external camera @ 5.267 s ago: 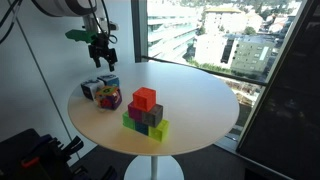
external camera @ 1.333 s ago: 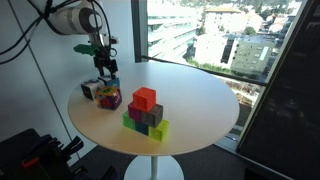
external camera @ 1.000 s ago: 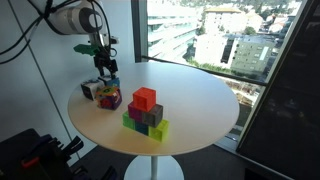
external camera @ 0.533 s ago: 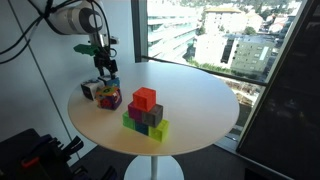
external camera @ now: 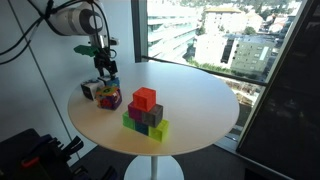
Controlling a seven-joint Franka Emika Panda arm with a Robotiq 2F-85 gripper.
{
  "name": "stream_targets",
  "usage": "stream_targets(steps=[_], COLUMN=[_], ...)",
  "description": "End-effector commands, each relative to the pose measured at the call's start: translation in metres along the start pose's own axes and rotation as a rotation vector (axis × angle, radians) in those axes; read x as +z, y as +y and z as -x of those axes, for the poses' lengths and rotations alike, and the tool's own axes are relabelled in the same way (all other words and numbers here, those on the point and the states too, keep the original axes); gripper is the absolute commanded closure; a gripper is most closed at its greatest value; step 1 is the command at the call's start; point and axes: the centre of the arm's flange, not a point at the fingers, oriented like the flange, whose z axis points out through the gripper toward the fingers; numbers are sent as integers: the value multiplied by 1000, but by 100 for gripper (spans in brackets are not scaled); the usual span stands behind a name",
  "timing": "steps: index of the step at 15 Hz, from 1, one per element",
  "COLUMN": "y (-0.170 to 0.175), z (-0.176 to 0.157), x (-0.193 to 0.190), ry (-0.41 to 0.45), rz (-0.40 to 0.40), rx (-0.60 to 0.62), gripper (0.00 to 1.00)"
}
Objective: Pick up the block with d on it and put it on the block with l on it
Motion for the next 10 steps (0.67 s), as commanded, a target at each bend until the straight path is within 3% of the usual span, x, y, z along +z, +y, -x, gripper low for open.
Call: stream_targets(steps=[1,2,3,10], y=[0,1,1,6], z=[1,1,1,-2], x=[6,6,5,-5], ry=[-1,-2,-1,-3], rz=[-13,-15,-15,-13], rx=[30,30,30,36], gripper=[0,25,25,77])
